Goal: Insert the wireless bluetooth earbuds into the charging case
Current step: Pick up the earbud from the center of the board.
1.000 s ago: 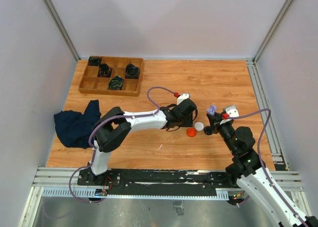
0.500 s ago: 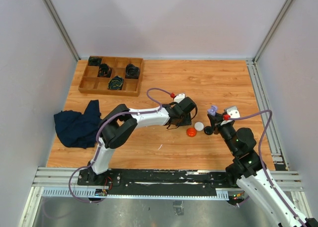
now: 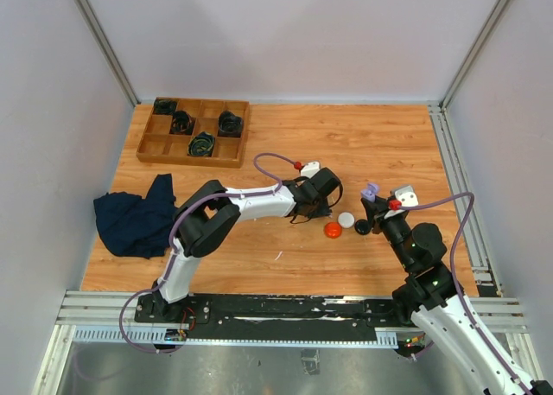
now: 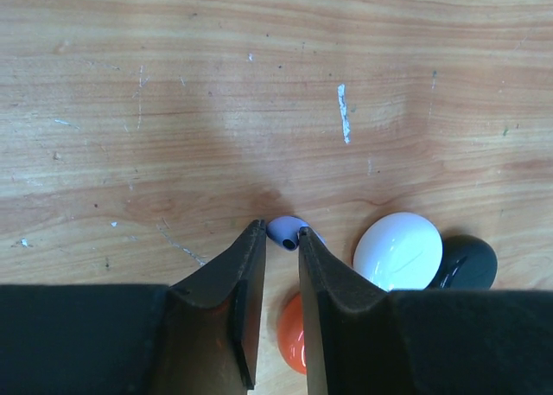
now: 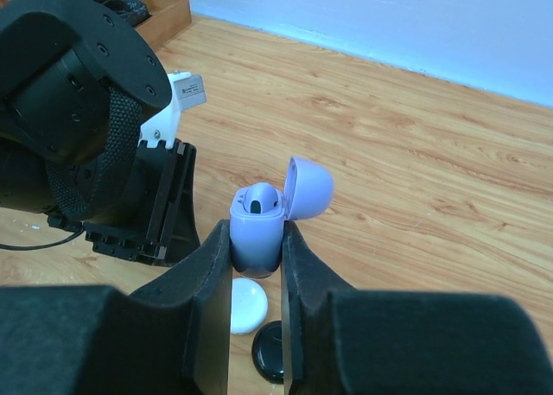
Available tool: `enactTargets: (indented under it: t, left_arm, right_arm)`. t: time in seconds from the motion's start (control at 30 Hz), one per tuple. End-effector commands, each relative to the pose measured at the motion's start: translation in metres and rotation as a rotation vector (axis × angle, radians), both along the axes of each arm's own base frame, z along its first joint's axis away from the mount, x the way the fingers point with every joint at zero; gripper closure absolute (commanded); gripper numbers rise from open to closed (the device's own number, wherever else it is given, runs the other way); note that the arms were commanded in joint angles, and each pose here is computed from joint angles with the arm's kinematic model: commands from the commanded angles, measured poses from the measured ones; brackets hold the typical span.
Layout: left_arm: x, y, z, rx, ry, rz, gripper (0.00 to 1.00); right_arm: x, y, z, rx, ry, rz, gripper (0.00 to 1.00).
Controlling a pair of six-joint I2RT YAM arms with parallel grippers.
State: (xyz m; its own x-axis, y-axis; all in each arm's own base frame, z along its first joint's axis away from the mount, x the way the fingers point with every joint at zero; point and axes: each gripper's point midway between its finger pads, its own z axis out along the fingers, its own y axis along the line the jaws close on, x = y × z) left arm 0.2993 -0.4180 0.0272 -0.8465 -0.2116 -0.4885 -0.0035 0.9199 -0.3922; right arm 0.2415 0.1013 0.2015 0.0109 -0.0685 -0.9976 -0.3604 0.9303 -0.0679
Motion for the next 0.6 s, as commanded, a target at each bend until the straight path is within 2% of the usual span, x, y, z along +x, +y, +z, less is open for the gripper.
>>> enactTargets:
  t: [0.0,0.27,0.57]
  left_arm:
    - [0.006,0.013,-0.010,0.051,-0.008,0.036,0.75]
    - [0.002,0.055,-0.007,0.141,-0.033,0.014,0.85]
    - [-0.024,0.113,-0.004,0.373,-0.045,-0.236,0.87]
  right_arm:
    - [-0.002,0.004,0.001,-0.009,-0.021,0.022,0.99]
    - [-0.003,0.013,0.002,-0.022,-0.011,0.071,0.99]
    - [-0.005,0.028,0.001,-0.035,0.009,0.155,0.99]
